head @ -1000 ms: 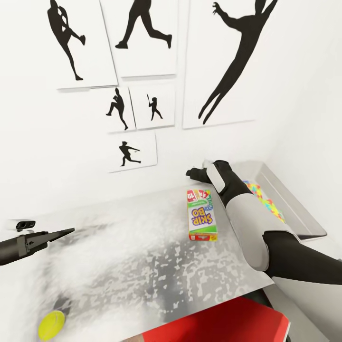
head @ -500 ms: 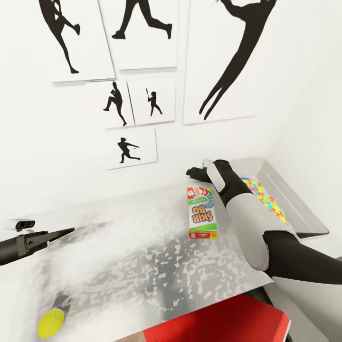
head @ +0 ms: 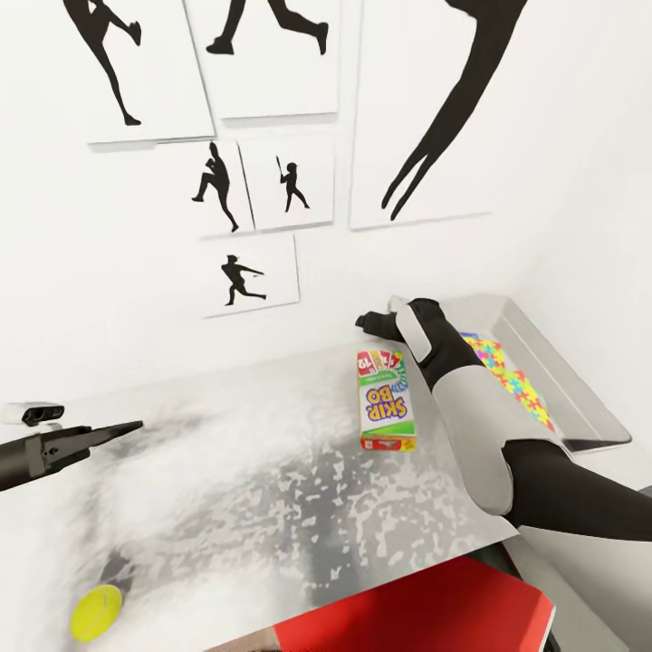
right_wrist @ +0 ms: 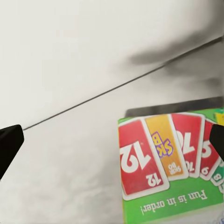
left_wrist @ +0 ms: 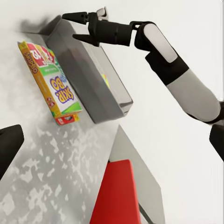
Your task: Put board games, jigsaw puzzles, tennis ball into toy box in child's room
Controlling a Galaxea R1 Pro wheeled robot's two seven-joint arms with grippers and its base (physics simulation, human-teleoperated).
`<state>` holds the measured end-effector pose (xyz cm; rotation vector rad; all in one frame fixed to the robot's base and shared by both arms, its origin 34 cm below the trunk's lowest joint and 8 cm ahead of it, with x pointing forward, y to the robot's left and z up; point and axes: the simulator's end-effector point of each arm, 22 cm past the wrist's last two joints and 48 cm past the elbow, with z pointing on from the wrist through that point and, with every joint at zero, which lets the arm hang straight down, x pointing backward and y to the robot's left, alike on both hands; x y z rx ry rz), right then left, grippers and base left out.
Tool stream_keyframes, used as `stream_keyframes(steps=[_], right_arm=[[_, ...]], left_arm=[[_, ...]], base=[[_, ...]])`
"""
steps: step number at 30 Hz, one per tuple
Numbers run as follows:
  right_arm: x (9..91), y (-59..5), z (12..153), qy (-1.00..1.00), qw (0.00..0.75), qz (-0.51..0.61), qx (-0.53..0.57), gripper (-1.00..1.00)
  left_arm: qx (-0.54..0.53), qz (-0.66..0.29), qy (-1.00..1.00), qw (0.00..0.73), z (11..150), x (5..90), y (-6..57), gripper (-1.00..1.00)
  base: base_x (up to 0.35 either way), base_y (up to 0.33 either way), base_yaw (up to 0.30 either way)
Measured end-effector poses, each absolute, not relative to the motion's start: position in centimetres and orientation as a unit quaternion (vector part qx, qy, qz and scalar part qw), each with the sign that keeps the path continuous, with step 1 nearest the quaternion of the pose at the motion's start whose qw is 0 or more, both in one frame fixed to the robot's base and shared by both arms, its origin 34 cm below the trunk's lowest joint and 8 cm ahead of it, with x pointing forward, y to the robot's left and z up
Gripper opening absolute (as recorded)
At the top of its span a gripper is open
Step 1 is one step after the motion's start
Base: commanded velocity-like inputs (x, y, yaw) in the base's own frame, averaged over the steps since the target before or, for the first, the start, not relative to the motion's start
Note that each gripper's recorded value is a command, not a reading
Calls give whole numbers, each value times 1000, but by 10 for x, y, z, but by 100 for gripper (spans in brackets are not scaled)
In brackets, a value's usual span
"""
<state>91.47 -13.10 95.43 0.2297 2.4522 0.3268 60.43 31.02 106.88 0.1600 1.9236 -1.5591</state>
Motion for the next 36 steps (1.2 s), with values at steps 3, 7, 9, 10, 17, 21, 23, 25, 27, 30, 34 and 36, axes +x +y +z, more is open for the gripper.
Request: stream_keyframes(steps=[3, 7, 9, 10, 17, 21, 23, 25, 27, 30, 34, 36], right_arm=[[919, -132, 959, 932, 329, 125, 88, 100], [921, -133, 959, 931, 332, 124, 89, 100], [922, -134, 957, 931, 332, 123, 89, 100], [922, -135, 957, 931, 332, 122, 89, 100], [927, -136, 956, 931, 334, 119, 89, 100], [929, -136, 954, 931, 333, 118, 88, 100], [929, -136, 951, 932, 332, 118, 89, 100], [929, -136, 949, 932, 331, 117, 88, 100], [929, -135, 947, 933, 330, 115, 85, 100], [928, -133, 943, 935, 329, 110, 76, 100], [928, -130, 939, 936, 328, 105, 66, 100], [928, -129, 937, 937, 327, 104, 64, 100]], left_arm=[[70, -597, 728, 331, 1084, 616, 307, 100], [81, -598, 722, 339, 1097, 628, 304, 100], [83, -598, 720, 342, 1100, 631, 304, 100], [84, -598, 720, 342, 1101, 632, 303, 100], [83, -601, 719, 339, 1096, 635, 300, 100], [83, -602, 719, 336, 1092, 635, 298, 100], [82, -602, 720, 335, 1091, 636, 298, 100], [82, -603, 720, 334, 1089, 636, 298, 100], [81, -603, 721, 333, 1087, 636, 298, 100], [80, -603, 721, 331, 1084, 637, 297, 100], [78, -603, 722, 329, 1081, 637, 297, 100], [77, -603, 723, 327, 1079, 637, 297, 100]], base=[[0, 0, 0], [0, 0, 0], [0, 0, 0], [0, 0, 0], [0, 0, 0], [0, 0, 0], [0, 0, 0], [0, 0, 0], [0, 0, 0], [0, 0, 0], [0, 0, 0], [0, 0, 0]])
